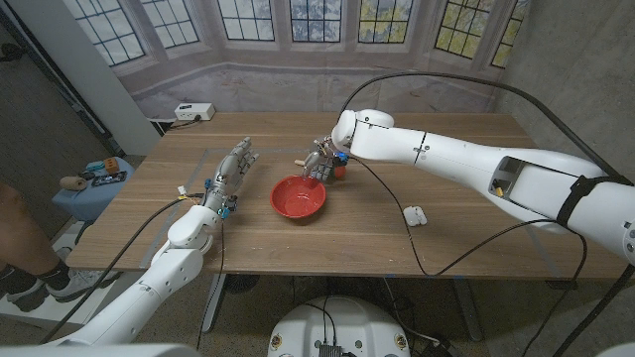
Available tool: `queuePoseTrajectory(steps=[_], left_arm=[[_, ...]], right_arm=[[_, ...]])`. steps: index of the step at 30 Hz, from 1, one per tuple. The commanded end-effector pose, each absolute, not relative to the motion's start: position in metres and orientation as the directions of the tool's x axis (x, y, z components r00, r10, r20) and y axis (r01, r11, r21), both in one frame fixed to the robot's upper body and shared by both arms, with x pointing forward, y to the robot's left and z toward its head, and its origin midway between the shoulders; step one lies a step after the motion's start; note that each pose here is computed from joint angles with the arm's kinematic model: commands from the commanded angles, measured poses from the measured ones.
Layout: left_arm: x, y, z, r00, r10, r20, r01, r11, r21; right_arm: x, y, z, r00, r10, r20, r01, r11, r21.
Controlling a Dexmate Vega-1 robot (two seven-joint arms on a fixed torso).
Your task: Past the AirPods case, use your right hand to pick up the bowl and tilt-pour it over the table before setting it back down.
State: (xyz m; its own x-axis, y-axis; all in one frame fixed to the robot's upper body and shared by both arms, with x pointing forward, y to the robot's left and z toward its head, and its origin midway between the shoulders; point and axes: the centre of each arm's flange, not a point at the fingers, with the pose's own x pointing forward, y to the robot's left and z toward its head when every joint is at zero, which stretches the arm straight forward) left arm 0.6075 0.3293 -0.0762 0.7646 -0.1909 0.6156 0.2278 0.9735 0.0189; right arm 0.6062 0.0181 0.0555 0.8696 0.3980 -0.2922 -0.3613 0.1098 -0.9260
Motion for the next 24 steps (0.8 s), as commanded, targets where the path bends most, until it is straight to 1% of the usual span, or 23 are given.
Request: queuePoseTrajectory(steps=[1,12,24], left_arm=[[0.6061,0.3304,-0.0788,0.767,-0.183,0.615,0.224,0.975,0.010],[0.6064,0.3304,-0.0792,0.767,-0.180,0.616,0.223,0.975,0.007],[0.6071,0.3308,-0.0803,0.766,-0.177,0.618,0.225,0.974,0.001]], right_arm=[[0.6100,0.0224,0.0472,0.876,0.379,-0.299,-0.358,0.093,-0.929],[0.6114,0.0282,0.0410,0.884,0.362,-0.294,-0.342,0.075,-0.937],[0.6115,0.0312,0.0379,0.899,0.356,-0.255,-0.297,0.069,-0.952]])
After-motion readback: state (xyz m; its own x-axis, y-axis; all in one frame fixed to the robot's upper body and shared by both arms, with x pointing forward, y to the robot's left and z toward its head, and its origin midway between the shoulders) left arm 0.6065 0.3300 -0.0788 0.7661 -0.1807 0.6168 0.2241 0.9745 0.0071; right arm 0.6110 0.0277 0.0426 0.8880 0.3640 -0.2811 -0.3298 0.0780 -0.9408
